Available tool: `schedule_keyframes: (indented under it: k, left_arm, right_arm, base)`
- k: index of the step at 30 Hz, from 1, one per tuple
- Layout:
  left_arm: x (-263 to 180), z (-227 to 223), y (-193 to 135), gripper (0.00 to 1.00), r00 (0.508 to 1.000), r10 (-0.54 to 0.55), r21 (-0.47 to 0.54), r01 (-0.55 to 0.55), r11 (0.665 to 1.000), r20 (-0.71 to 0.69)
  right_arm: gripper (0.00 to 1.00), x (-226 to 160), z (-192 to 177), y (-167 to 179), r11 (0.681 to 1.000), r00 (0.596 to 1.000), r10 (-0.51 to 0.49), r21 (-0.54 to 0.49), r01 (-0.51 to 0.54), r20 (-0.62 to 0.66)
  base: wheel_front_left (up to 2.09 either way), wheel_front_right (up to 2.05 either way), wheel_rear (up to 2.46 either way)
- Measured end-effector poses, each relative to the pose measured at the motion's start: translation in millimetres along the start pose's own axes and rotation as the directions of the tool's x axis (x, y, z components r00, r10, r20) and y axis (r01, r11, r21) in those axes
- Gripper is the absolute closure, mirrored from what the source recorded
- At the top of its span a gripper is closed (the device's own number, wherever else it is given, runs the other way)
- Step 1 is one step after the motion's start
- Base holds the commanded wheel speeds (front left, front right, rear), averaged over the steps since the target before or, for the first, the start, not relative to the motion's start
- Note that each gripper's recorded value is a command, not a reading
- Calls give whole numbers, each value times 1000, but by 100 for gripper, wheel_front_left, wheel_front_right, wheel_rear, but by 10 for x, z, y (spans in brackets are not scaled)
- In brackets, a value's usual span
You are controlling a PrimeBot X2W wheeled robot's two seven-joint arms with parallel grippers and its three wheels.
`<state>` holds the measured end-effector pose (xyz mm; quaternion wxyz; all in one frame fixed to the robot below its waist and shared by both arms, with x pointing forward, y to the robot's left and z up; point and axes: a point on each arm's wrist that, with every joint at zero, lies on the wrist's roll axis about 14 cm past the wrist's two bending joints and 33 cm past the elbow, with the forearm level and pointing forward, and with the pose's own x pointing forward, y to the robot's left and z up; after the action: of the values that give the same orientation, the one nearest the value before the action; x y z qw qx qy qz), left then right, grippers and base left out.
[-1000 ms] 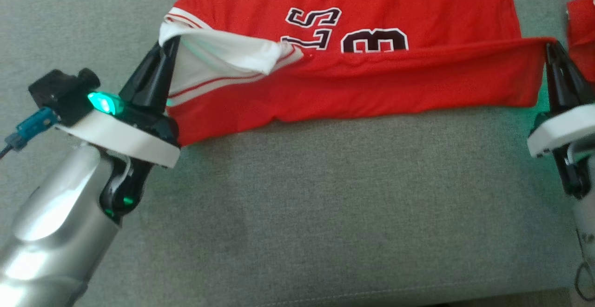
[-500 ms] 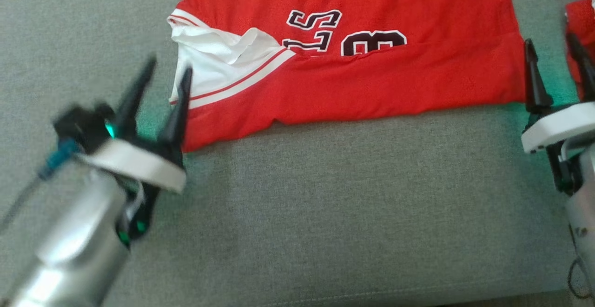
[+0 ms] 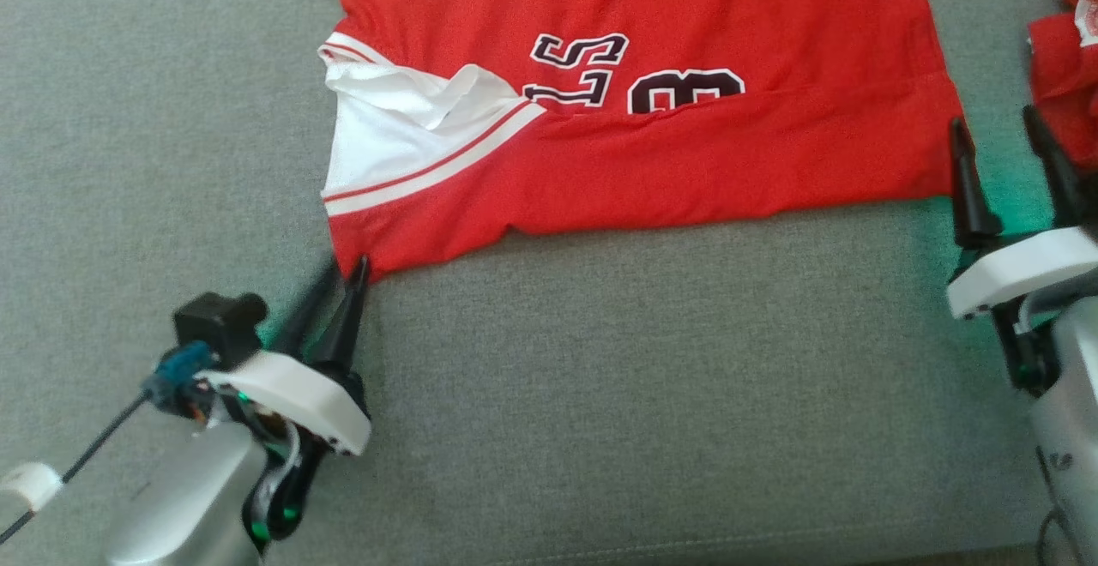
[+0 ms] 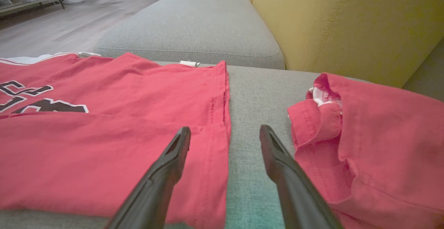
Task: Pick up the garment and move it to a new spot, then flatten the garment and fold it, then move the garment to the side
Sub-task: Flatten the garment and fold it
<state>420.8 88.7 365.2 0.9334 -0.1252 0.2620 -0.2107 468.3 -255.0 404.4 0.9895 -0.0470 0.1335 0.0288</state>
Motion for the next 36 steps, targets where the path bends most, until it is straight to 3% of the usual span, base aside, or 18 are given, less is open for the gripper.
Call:
schedule_keyframes:
  k: [3, 9, 11, 12, 19, 28, 34, 35, 36]
  left_arm:
    - [-32, -48, -115, 100, 999, -47, 2, 47, 999, -26]
    - [-132, -23, -88, 100, 999, -36, 7, 36, 999, -2]
    - [-161, 0, -76, 100, 1000, -31, 11, 31, 999, 6]
    - [-175, 18, -72, 100, 999, -29, 15, 28, 999, 14]
    - [-342, 61, -137, 100, 999, -43, 62, 41, 997, 30]
    - [-772, -139, -348, 100, 997, -74, 88, 75, 993, -10]
    - [-1060, -435, -540, 100, 993, -89, 18, 90, 996, -80]
    - [-1089, -462, -561, 100, 993, -87, -1, 87, 996, -85]
    - [-1109, -487, -581, 100, 992, -90, -14, 89, 996, -94]
  right_arm:
    - [0, -9, -91, 98, 999, 999, 20, 41, -19, -30]
    - [0, -84, -427, 139, 992, 983, 15, 126, 8, -182]
    - [70, -107, -489, 155, 989, 975, 19, 145, 14, -220]
    - [100, -108, -485, 173, 987, 974, 23, 160, 13, -224]
    - [100, -203, -407, 133, 983, 973, 34, 186, 9, -230]
    - [100, -787, -613, 24, 989, 966, 48, 150, -10, -255]
    - [100, -1202, -807, 32, 986, 949, 56, 164, -5, -309]
    - [89, -1252, -824, 30, 986, 947, 56, 169, -1, -316]
    - [39, -1294, -838, 19, 985, 945, 52, 172, 4, -322]
  base:
    - [0, 0, 0]
    - [0, 0, 0]
    - [0, 0, 0]
    - [0, 0, 0]
    - [0, 0, 0]
    - [0, 0, 0]
    - [0, 0, 0]
    - [0, 0, 0]
    - [0, 0, 0]
